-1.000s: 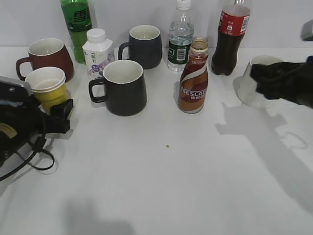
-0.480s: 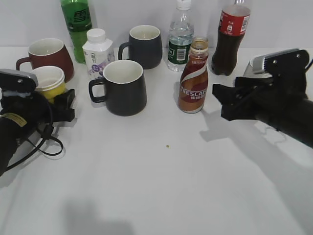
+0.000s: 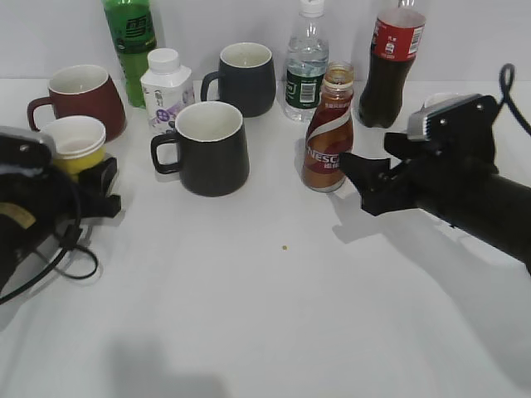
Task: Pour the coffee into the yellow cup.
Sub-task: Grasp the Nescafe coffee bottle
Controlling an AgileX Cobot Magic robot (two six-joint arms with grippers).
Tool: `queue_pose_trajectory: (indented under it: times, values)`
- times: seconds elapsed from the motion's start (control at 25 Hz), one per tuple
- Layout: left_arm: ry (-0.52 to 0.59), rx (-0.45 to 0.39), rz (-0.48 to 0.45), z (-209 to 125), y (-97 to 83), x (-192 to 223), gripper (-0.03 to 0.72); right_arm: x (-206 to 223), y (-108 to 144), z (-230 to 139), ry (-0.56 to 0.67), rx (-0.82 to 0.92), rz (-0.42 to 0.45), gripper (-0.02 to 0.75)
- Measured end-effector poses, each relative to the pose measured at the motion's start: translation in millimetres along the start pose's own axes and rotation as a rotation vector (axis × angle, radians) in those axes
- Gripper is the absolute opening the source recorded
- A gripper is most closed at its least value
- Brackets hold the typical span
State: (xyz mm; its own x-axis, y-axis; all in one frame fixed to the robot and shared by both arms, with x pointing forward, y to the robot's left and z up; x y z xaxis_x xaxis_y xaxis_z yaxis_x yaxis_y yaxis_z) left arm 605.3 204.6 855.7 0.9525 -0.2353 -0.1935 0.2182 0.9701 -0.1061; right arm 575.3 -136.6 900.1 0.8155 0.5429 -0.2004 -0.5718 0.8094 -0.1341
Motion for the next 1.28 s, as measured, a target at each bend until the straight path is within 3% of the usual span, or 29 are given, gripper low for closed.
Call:
queue_pose_trajectory:
  times: [0.2, 0.4, 0.56, 0.72, 0.96, 1.08, 1.28]
  values:
    - [0.038, 0.032, -0.093, -4, -15.4, -21, 0.421, 16, 2, 8, -0.035, -0.037, 0.041, 0.59]
    - [0.076, 0.099, -0.308, -7, -51.1, -35, 0.421, 36, 7, 12, -0.062, -0.07, 0.099, 0.59]
    - [0.098, 0.066, -0.417, -8, -68.9, -42, 0.42, 50, 7, 12, -0.073, -0.059, 0.118, 0.59]
    - [0.123, 0.098, -0.548, -14, -89.1, -53, 0.42, 66, 6, 5, -0.059, -0.063, 0.127, 0.59]
    - [0.111, 0.129, -0.664, -13, -122.8, -58, 0.419, 81, 6, -11, -0.025, -0.03, 0.137, 0.579]
    - [0.094, 0.145, -0.717, -11, -140.9, -60, 0.419, 82, 6, -13, -0.022, -0.019, 0.139, 0.497]
    - [0.077, 0.147, -0.76, -7, -156.7, -60, 0.419, 83, 6, -12, -0.024, -0.018, 0.139, 0.501]
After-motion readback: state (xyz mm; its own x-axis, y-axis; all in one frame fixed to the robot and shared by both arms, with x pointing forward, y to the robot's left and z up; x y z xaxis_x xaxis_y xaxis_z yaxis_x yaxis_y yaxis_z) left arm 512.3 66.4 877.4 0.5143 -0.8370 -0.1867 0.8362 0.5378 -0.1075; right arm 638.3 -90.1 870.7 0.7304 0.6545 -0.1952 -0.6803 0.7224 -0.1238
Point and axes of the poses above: a point on each arm's last joint axis where the gripper is mounted, x pointing out along that axis toward the gripper, y along the wrist's bending axis when the last joint is at zero, z = x × y, the point moved 8 cm from there along x, pointing out along that axis toward the gripper, and after that the axes turned 8 degrees about -x, right-handed, at the moved point
